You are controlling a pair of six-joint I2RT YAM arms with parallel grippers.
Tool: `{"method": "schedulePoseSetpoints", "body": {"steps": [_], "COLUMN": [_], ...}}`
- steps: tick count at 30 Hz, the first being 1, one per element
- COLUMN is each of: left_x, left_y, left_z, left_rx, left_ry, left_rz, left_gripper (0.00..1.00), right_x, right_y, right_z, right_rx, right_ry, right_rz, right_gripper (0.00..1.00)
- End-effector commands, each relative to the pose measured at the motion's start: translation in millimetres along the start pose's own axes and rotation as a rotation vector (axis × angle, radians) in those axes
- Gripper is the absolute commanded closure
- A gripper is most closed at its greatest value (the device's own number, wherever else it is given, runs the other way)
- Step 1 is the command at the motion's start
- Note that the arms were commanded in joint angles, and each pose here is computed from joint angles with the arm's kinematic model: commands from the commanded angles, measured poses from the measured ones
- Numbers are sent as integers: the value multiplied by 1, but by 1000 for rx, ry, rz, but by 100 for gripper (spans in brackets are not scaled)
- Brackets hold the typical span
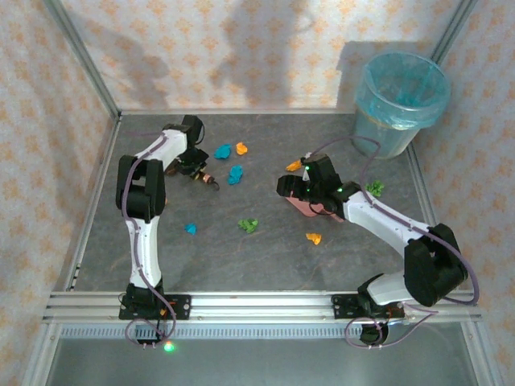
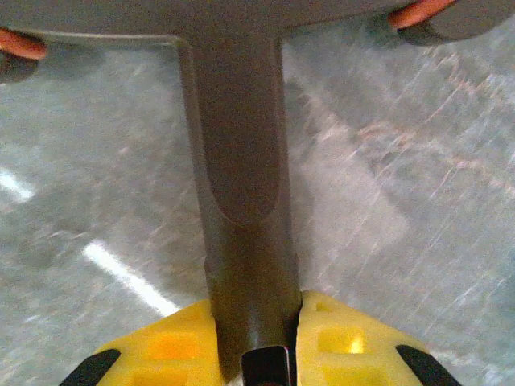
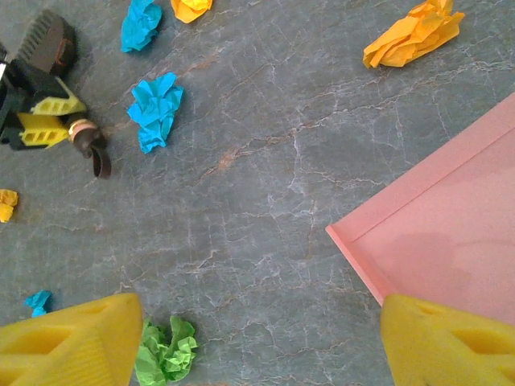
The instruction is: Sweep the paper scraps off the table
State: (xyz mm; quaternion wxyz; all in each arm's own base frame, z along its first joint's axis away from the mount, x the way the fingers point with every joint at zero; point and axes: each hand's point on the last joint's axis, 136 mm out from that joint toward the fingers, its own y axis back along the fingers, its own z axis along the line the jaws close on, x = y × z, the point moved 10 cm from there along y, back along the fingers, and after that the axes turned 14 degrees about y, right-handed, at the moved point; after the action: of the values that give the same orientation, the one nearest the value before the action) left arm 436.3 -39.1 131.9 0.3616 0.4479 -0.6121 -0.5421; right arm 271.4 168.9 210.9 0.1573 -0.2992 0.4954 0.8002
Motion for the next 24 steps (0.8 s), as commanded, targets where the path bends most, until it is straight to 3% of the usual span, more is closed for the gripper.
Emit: {"method": "schedulePoseSetpoints", "body": {"steps": [1, 6, 10, 18, 24], "left_x": [3, 33, 67, 134, 175], "left_y": [51, 96, 122, 146, 154], "left_z": [12, 31, 42, 54, 65], "left_rx": [68, 176, 269, 440, 476], "left_ry": [-64, -158, -269, -552, -741], "left_rz": [-86, -122, -100, 93, 148], "left_gripper": [100, 100, 100, 100, 100], "right_x": [-12, -26, -42, -70, -73], "right_y": [3, 5, 6, 3, -9], "right_z": [6, 18, 25, 40, 40], "right_rx": [-12, -115, -240, -429, -451], "right_ry": [-65, -146, -237, -322, -343], "right_rz": [-26, -33, -71, -107, -77], "right_gripper": [23, 25, 32, 41, 49]}}
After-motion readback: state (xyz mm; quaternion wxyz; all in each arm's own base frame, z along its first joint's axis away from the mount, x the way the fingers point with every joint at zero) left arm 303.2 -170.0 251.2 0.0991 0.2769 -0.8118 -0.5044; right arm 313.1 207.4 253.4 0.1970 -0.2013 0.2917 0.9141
